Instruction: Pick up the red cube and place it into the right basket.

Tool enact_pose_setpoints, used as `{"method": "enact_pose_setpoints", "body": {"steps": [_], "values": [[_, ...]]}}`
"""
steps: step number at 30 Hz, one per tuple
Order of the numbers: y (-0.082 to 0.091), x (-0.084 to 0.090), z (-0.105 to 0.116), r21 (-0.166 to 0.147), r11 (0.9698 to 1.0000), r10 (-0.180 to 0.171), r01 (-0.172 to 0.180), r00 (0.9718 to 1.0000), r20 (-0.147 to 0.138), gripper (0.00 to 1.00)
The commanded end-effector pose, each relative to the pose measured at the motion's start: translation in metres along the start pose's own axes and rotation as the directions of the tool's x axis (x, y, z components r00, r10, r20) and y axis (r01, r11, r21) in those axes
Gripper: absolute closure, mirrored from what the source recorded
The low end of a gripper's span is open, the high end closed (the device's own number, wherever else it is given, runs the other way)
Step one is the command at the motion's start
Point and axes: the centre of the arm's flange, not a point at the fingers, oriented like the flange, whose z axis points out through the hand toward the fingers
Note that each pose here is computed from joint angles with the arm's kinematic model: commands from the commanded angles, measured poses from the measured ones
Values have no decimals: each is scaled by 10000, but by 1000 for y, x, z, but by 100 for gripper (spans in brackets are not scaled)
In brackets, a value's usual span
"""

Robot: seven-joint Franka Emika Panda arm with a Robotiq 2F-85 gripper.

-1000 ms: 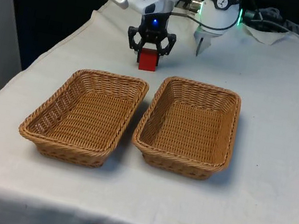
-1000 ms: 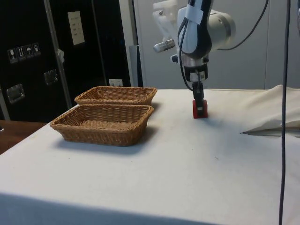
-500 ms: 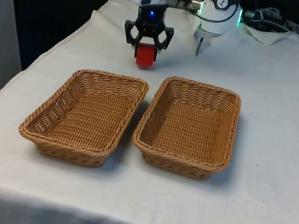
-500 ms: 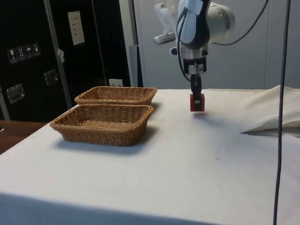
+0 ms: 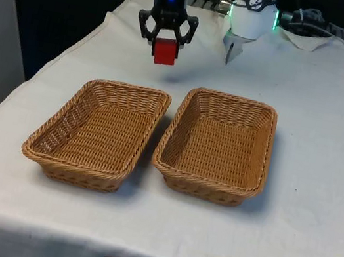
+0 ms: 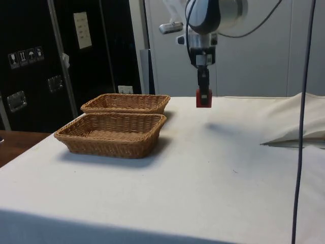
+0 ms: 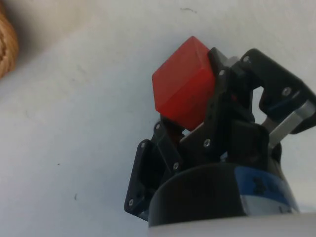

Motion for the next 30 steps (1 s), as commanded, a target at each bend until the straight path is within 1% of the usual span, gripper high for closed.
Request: {"method": "enact_pose_setpoints", "body": {"steps": [1,5,7,8,9,13,14,15,18,22,23,24,29,30], "values": [[3,2,-3,-67,10000,-29,30,10000,89,97],[8,9,-15,-14,10000,-96,96,10000,-16,97],[12,15,-24,16,9999,-153,154,9998,-85,97],[8,13,-21,60,9999,-141,142,9997,-179,97],[13,17,-27,27,9998,-177,177,9998,-110,97],[19,25,-40,65,9997,-255,256,9995,-170,97],[18,25,-41,113,9996,-245,248,9994,-248,97],[21,30,-45,88,9995,-306,308,9994,-185,97],[26,36,-52,119,9993,-341,343,9992,-193,97],[32,49,-62,117,9991,-408,410,9991,-150,97],[31,47,-61,87,9993,-373,375,9991,-220,97],[33,52,-64,118,9990,-431,432,9990,-137,97],[38,66,-70,106,9988,-468,468,9989,-27,97],[38,73,-70,109,9987,-505,505,9987,43,97]]}}
